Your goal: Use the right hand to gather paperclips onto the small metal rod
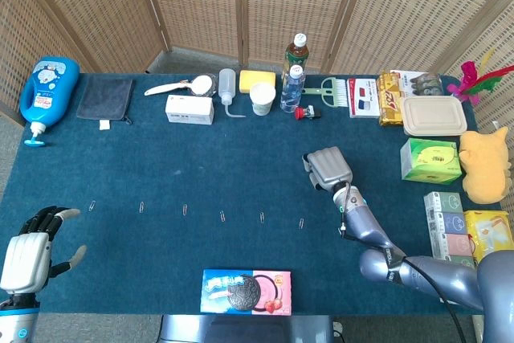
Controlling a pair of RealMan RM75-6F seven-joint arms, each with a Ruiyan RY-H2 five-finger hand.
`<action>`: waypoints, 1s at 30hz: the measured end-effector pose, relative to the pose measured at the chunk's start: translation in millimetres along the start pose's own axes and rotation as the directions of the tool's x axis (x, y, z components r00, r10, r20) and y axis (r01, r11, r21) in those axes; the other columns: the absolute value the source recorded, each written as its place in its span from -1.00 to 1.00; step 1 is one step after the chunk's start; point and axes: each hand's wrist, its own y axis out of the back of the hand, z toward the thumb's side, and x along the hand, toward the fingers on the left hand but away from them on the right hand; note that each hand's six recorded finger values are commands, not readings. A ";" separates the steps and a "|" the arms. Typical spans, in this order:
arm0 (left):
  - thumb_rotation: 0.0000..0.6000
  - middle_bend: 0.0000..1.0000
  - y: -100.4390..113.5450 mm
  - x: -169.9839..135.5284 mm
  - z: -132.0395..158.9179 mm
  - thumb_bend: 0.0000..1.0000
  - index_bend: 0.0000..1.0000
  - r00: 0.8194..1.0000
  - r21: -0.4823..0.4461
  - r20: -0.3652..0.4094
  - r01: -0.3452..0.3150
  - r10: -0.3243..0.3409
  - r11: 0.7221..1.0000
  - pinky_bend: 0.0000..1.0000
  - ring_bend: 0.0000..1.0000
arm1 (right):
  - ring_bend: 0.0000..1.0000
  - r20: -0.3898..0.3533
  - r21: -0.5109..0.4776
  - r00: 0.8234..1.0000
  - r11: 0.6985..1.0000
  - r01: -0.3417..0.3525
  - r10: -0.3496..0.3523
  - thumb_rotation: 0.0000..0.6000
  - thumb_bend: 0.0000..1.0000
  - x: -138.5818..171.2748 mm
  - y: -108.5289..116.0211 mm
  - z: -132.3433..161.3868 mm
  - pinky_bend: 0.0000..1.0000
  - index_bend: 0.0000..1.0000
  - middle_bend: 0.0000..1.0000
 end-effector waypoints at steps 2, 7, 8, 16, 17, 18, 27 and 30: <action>1.00 -0.46 0.2 0.1 -0.3 -0.23 -0.44 1.000 0.000 -0.001 0.000 0.000 1.000 -0.55 -0.67 | 0.64 0.000 0.009 1.000 1.000 -0.021 0.021 1.00 -0.10 0.4 -2.7 -0.4 0.10 -0.43 0.53; 1.00 -0.46 0.8 0.7 -0.3 -0.22 -0.44 1.000 -0.001 0.000 -0.005 0.005 1.000 -0.55 -0.68 | 0.62 -0.005 0.048 0.999 0.998 -0.043 0.043 1.00 -0.33 -0.6 -3.3 1.6 0.09 -0.47 0.50; 1.00 -0.46 0.7 0.8 -0.3 -0.22 -0.44 1.000 -0.001 0.000 -0.005 0.005 1.000 -0.55 -0.68 | 0.61 -0.003 0.049 0.999 0.998 -0.043 0.043 1.00 -0.34 -1.0 -2.9 1.7 0.08 -0.48 0.48; 1.00 -0.46 -0.3 2.6 0.3 -0.23 -0.44 1.000 -0.002 -0.001 -0.006 0.006 1.000 -0.55 -0.68 | 0.49 0.017 0.074 0.998 0.995 -0.061 0.060 1.00 -0.36 -5.8 -0.9 1.8 0.01 -0.77 0.34; 1.00 -0.46 -0.3 2.7 0.3 -0.23 -0.43 1.000 -0.001 -0.001 -0.007 0.007 1.000 -0.55 -0.68 | 0.48 0.019 0.077 0.998 0.995 -0.061 0.059 1.00 -0.37 -6.1 -0.6 1.5 0.01 -0.76 0.33; 1.00 -0.46 -0.2 2.7 0.3 -0.23 -0.43 1.000 -0.001 -0.001 -0.007 0.006 1.000 -0.55 -0.68 | 0.48 0.021 0.083 0.998 0.995 -0.059 0.057 1.00 -0.39 -6.6 -0.1 1.3 0.01 -0.74 0.33; 1.00 -0.46 -0.5 2.6 0.6 -0.23 -0.40 1.000 -0.001 -0.001 -0.008 0.008 1.000 -0.55 -0.69 | 0.48 0.047 0.077 0.998 0.996 -0.048 0.045 1.00 -0.41 -12.3 0.8 0.1 0.01 -0.18 0.34; 1.00 -0.46 -0.2 2.6 0.6 -0.23 -0.40 1.000 -0.001 -0.001 -0.009 0.009 1.000 -0.55 -0.69 | 0.49 0.049 0.072 0.998 0.996 -0.046 0.043 1.00 -0.41 -14.4 0.0 1.1 0.01 -0.08 0.35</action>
